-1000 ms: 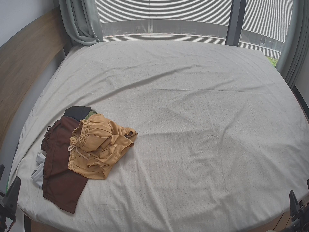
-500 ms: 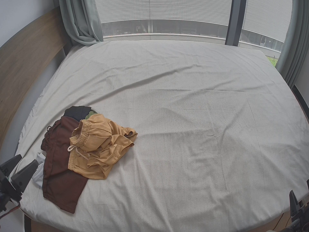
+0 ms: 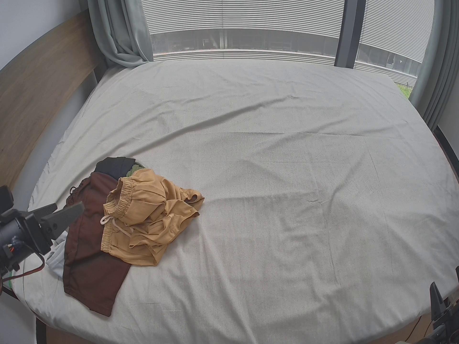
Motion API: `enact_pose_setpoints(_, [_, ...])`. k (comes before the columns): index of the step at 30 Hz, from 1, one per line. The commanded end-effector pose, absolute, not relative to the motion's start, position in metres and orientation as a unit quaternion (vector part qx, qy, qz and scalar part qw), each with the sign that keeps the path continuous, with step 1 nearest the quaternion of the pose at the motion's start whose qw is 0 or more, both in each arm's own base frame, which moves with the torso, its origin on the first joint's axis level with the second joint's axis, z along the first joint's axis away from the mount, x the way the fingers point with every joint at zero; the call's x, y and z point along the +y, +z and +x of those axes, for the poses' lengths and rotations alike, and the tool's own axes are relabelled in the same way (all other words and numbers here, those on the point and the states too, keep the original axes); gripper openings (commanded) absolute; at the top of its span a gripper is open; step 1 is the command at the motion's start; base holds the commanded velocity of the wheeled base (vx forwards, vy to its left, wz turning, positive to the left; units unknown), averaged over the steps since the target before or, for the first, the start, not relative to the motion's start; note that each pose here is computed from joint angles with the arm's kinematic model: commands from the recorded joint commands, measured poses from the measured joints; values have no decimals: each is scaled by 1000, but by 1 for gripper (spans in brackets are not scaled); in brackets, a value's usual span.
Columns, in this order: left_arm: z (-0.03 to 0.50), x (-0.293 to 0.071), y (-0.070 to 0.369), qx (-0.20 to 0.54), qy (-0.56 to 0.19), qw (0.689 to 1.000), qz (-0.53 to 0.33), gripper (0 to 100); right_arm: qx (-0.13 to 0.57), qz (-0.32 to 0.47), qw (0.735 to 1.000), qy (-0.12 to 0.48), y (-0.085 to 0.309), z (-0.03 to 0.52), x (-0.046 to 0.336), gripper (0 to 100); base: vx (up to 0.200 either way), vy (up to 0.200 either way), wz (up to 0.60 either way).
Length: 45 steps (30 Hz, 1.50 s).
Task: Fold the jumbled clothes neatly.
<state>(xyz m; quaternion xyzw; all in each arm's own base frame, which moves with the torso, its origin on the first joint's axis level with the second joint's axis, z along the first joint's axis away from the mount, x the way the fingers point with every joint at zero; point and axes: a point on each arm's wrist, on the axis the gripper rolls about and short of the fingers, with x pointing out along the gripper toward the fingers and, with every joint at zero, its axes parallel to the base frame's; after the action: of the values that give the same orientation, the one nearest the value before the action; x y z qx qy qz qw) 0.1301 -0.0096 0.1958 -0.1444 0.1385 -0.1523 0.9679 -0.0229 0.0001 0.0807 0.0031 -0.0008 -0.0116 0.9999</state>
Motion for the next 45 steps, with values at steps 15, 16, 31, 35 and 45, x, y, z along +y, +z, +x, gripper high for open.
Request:
enact_pose_setpoints(15, [214,15,176,177,-127,961,-170,100,-1,2,1000,-12,76,-23,0,100,0,0,0])
enact_pose_setpoints(16, [219,15,176,180,-128,960,-169,100,-1,2,1000,-12,76,-23,0,100,0,0,0])
enact_pose_setpoints(31, [260,17,161,214,-149,949,-177,100,-1,2,1000,-12,76,-23,0,100,0,0,0])
enact_pose_setpoints(35, [269,12,151,232,-154,944,-178,100,-1,2,1000,-12,76,-23,0,100,0,0,0])
enact_pose_setpoints(45, [305,5,125,214,-164,948,-167,100,-2,2,1000,-12,76,-23,0,100,0,0,0])
